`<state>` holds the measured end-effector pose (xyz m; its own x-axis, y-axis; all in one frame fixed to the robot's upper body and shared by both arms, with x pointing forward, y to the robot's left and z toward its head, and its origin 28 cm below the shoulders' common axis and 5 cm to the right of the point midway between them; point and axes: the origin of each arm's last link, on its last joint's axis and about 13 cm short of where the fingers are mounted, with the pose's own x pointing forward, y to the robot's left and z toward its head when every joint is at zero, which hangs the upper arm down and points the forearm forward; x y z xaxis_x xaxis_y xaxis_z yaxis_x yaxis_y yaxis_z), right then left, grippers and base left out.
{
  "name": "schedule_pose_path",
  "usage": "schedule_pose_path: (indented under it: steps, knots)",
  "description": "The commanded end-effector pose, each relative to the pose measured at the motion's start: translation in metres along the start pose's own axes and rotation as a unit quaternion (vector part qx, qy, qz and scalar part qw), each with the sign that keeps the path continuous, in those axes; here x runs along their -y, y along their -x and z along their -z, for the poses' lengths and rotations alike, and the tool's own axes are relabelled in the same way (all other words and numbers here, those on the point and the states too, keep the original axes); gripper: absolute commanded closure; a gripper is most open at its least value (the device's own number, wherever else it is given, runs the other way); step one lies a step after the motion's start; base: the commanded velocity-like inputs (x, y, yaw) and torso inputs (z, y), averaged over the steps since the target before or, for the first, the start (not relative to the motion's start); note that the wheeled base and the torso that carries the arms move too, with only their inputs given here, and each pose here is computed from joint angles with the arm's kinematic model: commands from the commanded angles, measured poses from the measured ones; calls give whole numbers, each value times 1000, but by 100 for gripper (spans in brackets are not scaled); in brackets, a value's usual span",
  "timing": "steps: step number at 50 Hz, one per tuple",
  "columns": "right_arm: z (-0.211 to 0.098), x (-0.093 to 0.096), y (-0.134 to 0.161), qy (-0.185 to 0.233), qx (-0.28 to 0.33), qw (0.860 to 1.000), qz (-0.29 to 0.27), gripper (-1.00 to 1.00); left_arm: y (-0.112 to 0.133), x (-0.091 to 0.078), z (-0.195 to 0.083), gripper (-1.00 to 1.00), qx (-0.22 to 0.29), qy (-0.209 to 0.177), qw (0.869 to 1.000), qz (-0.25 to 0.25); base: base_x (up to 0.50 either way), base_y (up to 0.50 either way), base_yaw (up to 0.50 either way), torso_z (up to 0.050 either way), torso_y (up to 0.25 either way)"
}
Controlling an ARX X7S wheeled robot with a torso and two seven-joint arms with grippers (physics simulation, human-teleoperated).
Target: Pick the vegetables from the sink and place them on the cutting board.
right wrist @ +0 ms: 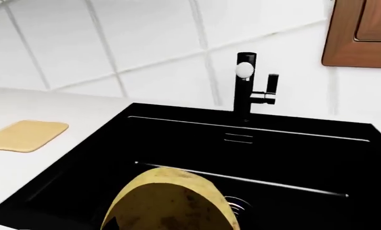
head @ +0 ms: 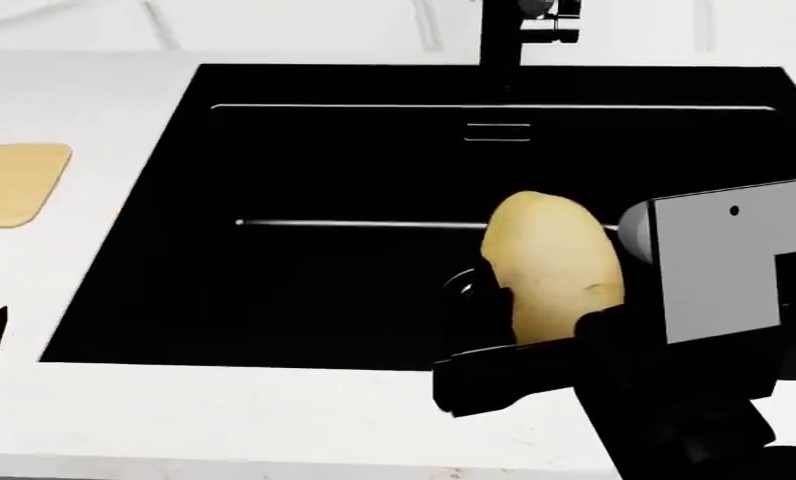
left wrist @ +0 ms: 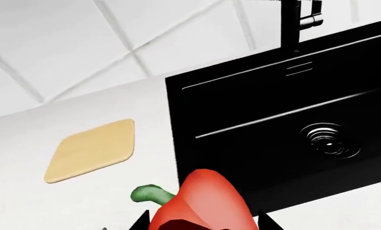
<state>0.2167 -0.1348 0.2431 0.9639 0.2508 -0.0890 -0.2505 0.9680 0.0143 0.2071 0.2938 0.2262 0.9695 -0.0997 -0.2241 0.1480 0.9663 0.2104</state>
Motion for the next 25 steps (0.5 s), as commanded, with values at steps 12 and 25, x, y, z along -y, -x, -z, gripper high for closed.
schedule_pose_path:
  steps: [12,25]
  knots:
    - [0,2,1,9,5,1000,8,100,3,-4,0,100,2,2,1000,-3,146,500,0,0,0]
    - [1,2,1,10,4,1000,10,100,1,-2,0,100,2,2,1000,-2,146,500,0,0,0]
